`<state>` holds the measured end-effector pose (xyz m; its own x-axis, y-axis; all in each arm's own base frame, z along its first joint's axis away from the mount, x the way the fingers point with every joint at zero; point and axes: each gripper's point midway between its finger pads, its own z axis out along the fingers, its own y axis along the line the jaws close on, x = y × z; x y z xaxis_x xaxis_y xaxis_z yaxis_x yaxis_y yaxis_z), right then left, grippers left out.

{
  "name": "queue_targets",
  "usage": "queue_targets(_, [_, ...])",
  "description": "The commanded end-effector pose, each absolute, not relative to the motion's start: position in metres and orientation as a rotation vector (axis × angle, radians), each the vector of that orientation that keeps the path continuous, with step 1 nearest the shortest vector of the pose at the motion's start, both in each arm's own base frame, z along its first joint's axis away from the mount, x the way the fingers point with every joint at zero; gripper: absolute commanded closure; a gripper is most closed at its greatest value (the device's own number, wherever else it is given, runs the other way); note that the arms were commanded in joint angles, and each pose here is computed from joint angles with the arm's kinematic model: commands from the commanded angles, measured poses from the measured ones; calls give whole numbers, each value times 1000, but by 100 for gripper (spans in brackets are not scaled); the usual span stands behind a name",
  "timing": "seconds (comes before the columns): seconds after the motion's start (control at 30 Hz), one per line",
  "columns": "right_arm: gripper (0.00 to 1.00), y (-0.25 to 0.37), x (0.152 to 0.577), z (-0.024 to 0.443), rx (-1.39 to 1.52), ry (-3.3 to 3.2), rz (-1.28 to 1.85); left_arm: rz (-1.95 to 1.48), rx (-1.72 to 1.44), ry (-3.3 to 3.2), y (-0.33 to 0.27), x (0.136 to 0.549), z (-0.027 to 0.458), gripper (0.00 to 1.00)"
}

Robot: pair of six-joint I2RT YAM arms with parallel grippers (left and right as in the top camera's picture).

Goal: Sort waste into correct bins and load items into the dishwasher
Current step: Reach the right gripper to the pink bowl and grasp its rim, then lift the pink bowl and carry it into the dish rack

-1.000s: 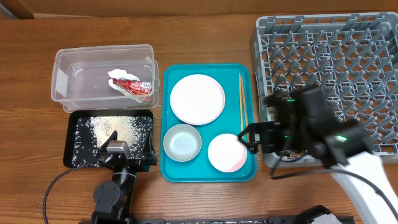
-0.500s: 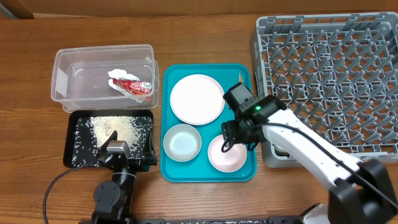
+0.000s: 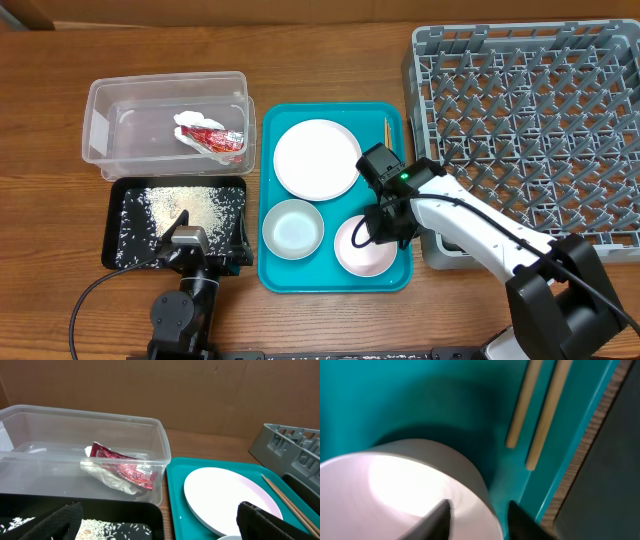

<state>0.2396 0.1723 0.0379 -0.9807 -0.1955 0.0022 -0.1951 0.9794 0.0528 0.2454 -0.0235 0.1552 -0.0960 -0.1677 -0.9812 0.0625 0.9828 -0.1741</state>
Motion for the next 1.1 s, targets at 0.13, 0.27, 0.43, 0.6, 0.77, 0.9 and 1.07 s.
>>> queue_targets(0.13, [96, 167, 227, 31, 294, -3086, -82, -198, -74, 1654, -25, 245, 155, 0])
queue_targets(0.27, [96, 168, 237, 58, 289, -3146, -109, -198, -74, 1654, -25, 245, 155, 0])
queue_targets(0.43, [96, 153, 264, 131, 224, -3389, -34, -198, -74, 1654, -25, 245, 155, 0])
queue_targets(0.6, [96, 122, 287, 212, 93, -3691, 76, -198, -74, 1654, -25, 245, 155, 0])
queue_targets(0.77, [96, 36, 303, 294, -778, -3955, 615, -198, -74, 1654, -25, 245, 155, 0])
queue_targets(0.9, [96, -21, 300, 325, -1205, -3818, 1209, -198, -74, 1654, -25, 245, 155, 0])
queue_targets(1.07, [96, -76, 298, 327, -1433, -3465, 1719, -198, -74, 1654, -25, 245, 155, 0])
